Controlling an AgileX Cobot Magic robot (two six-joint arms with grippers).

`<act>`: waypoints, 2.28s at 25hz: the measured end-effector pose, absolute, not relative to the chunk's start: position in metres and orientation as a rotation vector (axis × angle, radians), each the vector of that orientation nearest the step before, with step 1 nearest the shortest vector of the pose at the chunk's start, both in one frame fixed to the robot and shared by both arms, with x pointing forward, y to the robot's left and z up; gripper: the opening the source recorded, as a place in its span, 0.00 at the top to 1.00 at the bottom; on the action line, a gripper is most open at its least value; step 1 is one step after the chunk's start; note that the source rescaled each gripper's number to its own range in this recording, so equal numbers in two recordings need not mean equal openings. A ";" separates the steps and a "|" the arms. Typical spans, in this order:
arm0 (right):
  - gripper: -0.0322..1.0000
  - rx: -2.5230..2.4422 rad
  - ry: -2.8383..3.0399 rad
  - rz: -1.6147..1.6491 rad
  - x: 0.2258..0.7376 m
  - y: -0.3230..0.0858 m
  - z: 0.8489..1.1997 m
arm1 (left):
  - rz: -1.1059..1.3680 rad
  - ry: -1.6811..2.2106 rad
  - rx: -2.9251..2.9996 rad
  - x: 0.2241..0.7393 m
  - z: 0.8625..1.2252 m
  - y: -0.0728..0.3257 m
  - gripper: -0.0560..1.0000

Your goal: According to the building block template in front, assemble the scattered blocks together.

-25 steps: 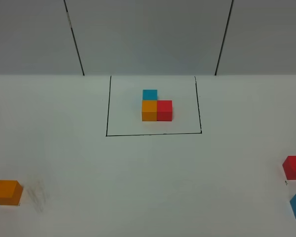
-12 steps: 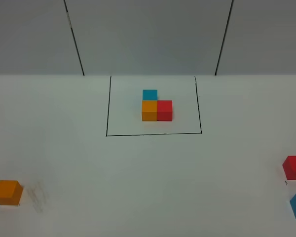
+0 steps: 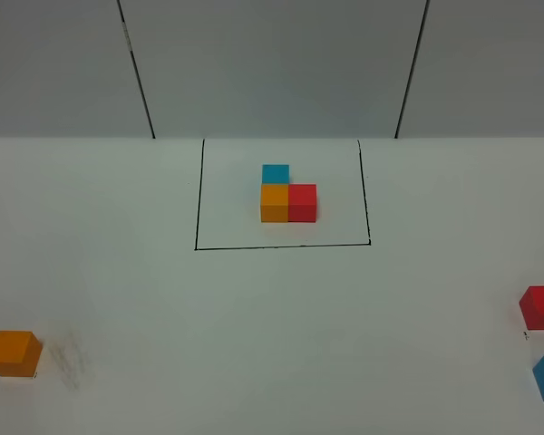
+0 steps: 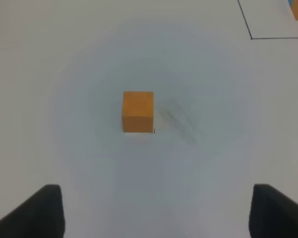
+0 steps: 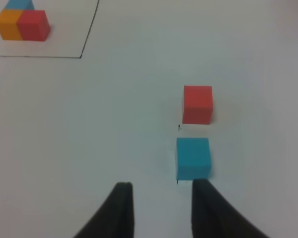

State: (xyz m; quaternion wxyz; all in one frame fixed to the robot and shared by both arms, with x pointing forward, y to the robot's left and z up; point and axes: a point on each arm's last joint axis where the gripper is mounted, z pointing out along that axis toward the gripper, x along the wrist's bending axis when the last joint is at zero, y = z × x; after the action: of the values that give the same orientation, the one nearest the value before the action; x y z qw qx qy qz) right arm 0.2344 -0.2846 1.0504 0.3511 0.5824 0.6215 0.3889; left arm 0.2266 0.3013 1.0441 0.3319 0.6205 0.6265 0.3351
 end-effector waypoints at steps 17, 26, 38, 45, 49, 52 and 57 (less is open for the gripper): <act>0.97 1.508 1.609 1.007 0.234 -0.285 1.050 | 0.962 1.714 1.575 0.247 1.074 0.310 0.28; 0.97 1.508 1.609 1.007 0.234 -0.285 1.050 | 0.838 1.897 1.755 0.347 1.114 0.315 0.28; 0.97 1.508 1.609 1.007 0.234 -0.285 1.050 | 0.470 2.121 2.068 0.471 1.021 0.315 0.28; 0.97 1.508 1.609 1.007 0.234 -0.285 1.050 | 0.354 2.154 2.068 0.498 0.982 0.311 0.28; 0.97 1.508 1.609 1.007 0.234 -0.285 1.050 | 0.338 2.156 2.072 0.506 0.968 0.310 0.31; 0.97 1.508 1.609 1.007 0.234 -0.285 1.050 | 0.322 2.162 2.085 0.510 0.959 0.310 0.40; 0.97 1.508 1.609 1.007 0.234 -0.285 1.050 | 0.295 2.175 2.101 0.514 0.949 0.310 0.57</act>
State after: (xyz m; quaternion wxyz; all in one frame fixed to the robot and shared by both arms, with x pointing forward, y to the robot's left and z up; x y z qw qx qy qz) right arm 0.2344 -0.2846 1.0504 0.3511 0.5824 0.6215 0.3889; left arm 0.5135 0.3100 0.9489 0.0516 0.6906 0.7148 0.0970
